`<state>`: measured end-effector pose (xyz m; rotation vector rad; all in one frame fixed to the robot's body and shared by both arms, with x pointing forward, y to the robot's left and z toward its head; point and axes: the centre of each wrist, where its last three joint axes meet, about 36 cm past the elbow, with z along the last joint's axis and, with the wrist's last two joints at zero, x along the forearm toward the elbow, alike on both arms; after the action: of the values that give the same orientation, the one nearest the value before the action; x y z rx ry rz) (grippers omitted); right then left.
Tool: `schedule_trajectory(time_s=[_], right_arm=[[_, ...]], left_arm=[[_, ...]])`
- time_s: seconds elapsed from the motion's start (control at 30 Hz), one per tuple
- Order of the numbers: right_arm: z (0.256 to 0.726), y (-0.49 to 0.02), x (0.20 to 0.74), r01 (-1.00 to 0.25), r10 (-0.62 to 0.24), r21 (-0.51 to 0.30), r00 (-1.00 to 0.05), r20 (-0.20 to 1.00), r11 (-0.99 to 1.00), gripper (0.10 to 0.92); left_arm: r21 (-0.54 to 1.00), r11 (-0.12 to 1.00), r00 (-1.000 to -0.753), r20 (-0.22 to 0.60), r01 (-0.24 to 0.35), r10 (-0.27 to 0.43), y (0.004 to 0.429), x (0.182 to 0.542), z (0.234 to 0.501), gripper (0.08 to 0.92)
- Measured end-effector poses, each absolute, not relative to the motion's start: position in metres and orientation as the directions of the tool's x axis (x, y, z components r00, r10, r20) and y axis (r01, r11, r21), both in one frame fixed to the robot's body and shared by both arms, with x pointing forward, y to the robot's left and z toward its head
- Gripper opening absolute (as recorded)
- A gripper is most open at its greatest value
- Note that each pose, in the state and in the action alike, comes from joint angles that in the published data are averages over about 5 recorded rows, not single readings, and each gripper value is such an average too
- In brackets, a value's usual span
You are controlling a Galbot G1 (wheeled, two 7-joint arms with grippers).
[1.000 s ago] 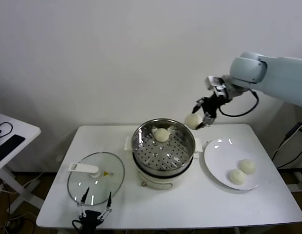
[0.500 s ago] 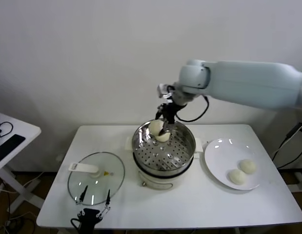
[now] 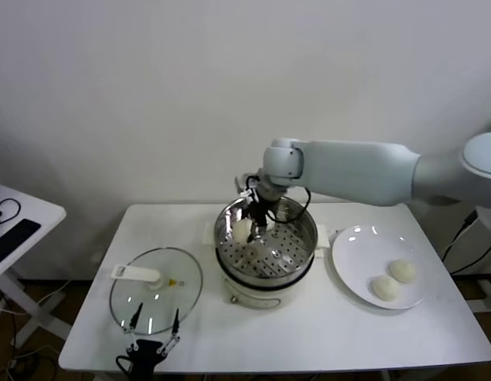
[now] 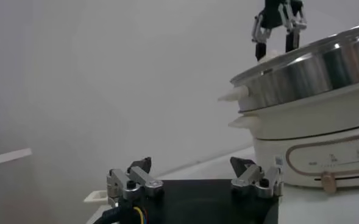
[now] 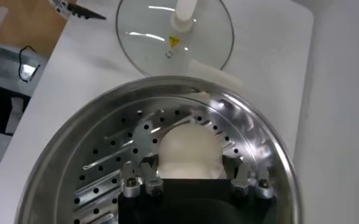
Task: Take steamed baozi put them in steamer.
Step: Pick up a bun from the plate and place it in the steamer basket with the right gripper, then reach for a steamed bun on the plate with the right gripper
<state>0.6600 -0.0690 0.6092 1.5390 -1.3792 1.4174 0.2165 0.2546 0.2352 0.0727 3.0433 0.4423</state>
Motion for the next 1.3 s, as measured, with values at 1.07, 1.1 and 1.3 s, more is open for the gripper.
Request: schedule_trajectory(time_s=[1.07, 1.1, 1.3], right_arm=[[0.663, -0.205, 0.664, -0.948, -0.228, -0.152, -0.088, 0.970, -0.279, 0.823], [0.666, -0.220, 0.663, -0.951, -0.220, -0.146, -0.085, 0.972, -0.274, 0.823], [0.664, -0.304, 0.650, -0.966, -0.187, -0.117, -0.074, 0.980, -0.232, 0.823]], left_arm=[[0.293, 0.955, -0.996, -0.057, 0.045, 0.064, 0.254, 0.217, 0.237, 0.823], [0.293, 0.955, -0.996, -0.057, 0.045, 0.065, 0.254, 0.217, 0.237, 0.823], [0.289, 0.956, -0.996, -0.055, 0.047, 0.066, 0.251, 0.217, 0.235, 0.823]])
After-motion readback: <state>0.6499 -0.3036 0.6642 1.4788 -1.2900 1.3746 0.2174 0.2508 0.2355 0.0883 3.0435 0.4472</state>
